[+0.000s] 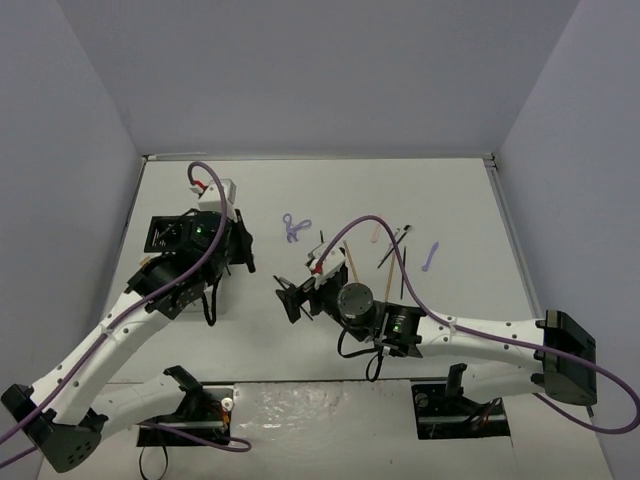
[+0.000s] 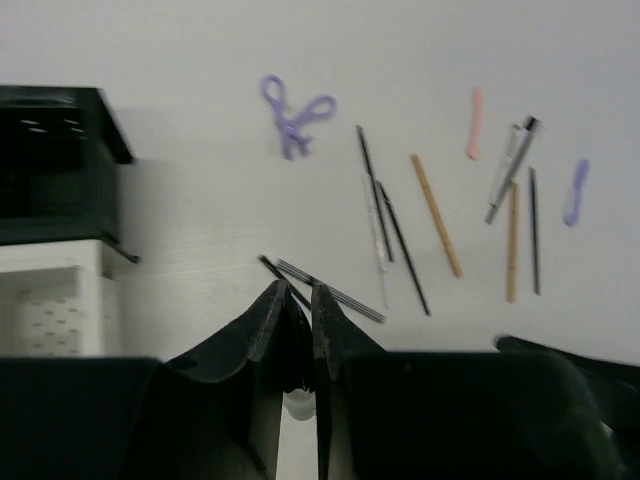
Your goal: Organize the makeup
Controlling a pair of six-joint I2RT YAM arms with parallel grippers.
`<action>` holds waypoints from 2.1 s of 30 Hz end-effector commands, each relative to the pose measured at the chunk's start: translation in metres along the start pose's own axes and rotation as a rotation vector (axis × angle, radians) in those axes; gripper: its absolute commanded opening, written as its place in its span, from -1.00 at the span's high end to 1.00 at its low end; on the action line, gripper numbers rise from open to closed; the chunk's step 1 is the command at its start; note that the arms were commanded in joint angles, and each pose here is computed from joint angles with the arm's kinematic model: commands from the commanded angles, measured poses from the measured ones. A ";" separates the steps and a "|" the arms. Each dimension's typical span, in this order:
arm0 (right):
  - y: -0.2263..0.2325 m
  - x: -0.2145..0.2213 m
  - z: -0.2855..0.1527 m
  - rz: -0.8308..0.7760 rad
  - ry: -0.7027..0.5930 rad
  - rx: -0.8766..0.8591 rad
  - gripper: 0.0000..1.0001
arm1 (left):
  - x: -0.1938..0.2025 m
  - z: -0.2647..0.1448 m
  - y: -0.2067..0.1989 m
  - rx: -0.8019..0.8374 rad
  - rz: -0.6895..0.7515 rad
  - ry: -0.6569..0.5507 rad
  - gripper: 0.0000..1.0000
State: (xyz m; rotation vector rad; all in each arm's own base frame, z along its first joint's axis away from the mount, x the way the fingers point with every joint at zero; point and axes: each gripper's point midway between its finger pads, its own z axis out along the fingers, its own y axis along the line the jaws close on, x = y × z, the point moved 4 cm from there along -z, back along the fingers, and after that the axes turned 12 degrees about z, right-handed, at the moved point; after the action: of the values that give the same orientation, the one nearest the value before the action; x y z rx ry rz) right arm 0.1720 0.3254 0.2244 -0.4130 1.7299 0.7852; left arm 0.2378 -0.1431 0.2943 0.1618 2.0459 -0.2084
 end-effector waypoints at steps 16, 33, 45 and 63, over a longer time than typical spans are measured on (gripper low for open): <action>-0.027 -0.008 -0.034 0.062 -0.062 0.010 -1.00 | 0.012 0.009 0.213 -0.608 -0.051 -0.163 0.94; -0.037 0.050 -0.014 0.008 0.228 0.081 -0.86 | 0.013 -0.008 0.208 -0.609 -0.110 -0.135 -0.68; -0.051 0.122 0.036 -0.011 0.532 0.164 -0.29 | 0.004 0.007 0.133 -0.141 -0.119 -0.035 -0.94; -0.073 0.162 0.083 -0.032 0.642 0.248 0.18 | 0.025 0.013 0.113 -0.062 -0.063 0.004 -0.94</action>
State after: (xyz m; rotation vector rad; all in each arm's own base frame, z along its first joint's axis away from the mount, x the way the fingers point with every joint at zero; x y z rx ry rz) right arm 0.2126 0.3459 0.0401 -0.5923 2.3820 0.4442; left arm 0.2548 -0.0328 0.2297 0.0303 2.1659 -0.1795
